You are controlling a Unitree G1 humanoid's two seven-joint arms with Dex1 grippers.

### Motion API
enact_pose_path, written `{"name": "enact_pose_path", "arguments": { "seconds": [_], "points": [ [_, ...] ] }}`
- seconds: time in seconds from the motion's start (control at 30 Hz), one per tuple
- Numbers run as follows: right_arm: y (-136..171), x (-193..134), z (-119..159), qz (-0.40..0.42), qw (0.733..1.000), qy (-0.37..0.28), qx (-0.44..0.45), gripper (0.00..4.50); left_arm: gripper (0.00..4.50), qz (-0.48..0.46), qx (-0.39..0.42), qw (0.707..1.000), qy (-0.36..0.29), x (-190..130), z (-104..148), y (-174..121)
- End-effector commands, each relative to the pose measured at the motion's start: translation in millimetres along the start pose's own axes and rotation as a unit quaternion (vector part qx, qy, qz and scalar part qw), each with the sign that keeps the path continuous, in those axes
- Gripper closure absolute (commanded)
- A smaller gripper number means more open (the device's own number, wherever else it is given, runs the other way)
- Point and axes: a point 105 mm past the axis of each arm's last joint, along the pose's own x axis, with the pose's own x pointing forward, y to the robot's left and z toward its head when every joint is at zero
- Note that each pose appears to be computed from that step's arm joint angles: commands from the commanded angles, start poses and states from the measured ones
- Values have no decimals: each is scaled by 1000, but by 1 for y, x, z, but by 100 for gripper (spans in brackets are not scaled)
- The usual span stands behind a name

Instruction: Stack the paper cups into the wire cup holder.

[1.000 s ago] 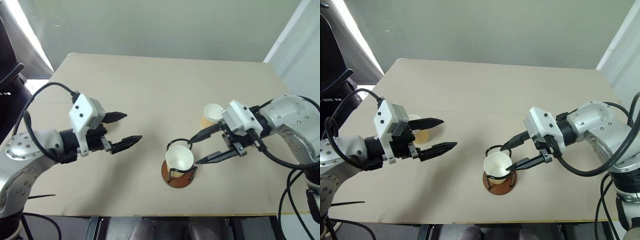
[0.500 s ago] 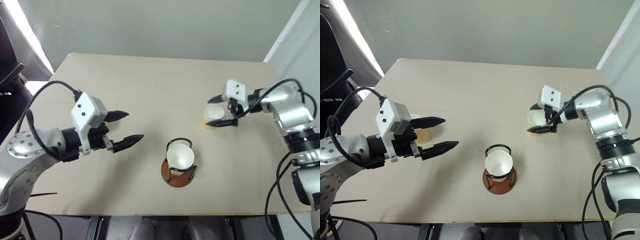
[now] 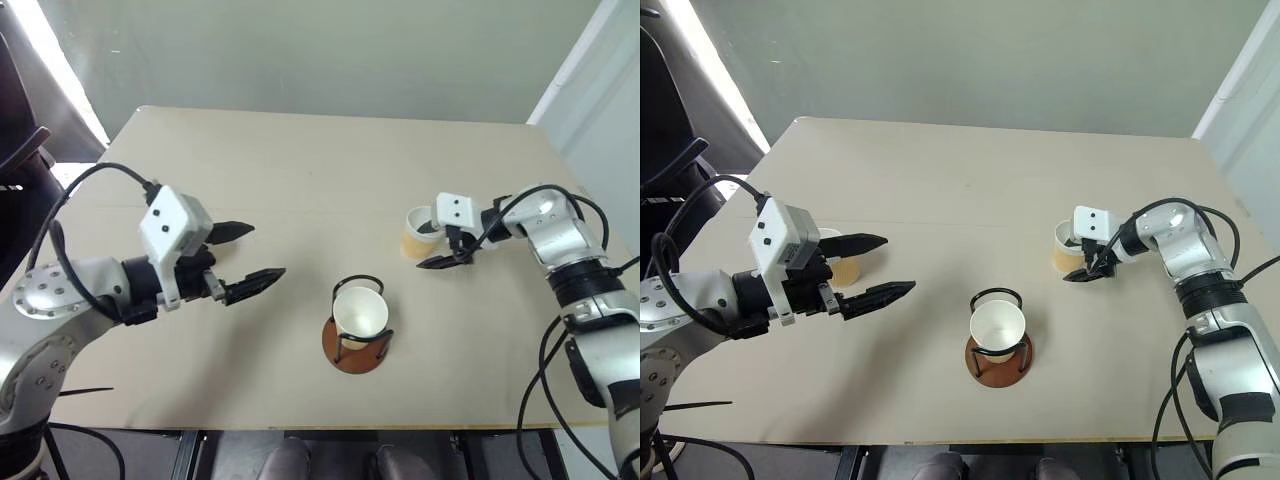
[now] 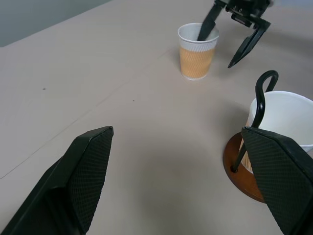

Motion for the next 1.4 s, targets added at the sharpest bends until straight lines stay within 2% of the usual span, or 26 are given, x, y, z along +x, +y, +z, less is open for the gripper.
{"name": "enact_pose_path", "arguments": {
  "seconds": [0.03,0.17,0.27,0.53,0.63,0.7,0.73,0.8,0.93,1.03,1.2,1.4],
  "points": [
    [-13,-11,14,-24,999,-6,-36,199,0,12,25,1000,-12,-5,11,1],
    [-18,-20,24,-28,998,-15,-53,334,0,13,25,1000,-13,-5,12,1],
    [-18,-34,42,-18,997,-47,-60,446,0,15,28,999,-14,-4,13,2],
    [-13,-97,124,0,975,-199,-96,449,0,0,26,1000,-10,-3,9,0],
    [6,-114,163,45,951,-285,-106,449,0,-3,25,1000,-12,-1,9,1],
    [21,-118,173,79,942,-308,-108,449,0,-5,25,1000,-13,-1,9,0],
    [31,-116,177,101,938,-313,-109,449,0,-6,25,1000,-13,-1,9,0],
    [59,-92,169,156,940,-283,-112,449,0,-9,24,1000,-13,0,8,-1],
    [82,-80,163,188,937,-272,-113,449,0,-15,17,1000,-21,0,10,-4],
    [88,-84,170,199,929,-287,-118,449,0,-18,14,999,-28,-1,12,-5],
    [95,-75,168,218,928,-277,-119,449,0,-46,8,998,-37,-1,16,-14],
    [93,-58,158,211,937,-247,-127,449,0,-147,0,989,-35,-13,23,-37]
  ]
}}
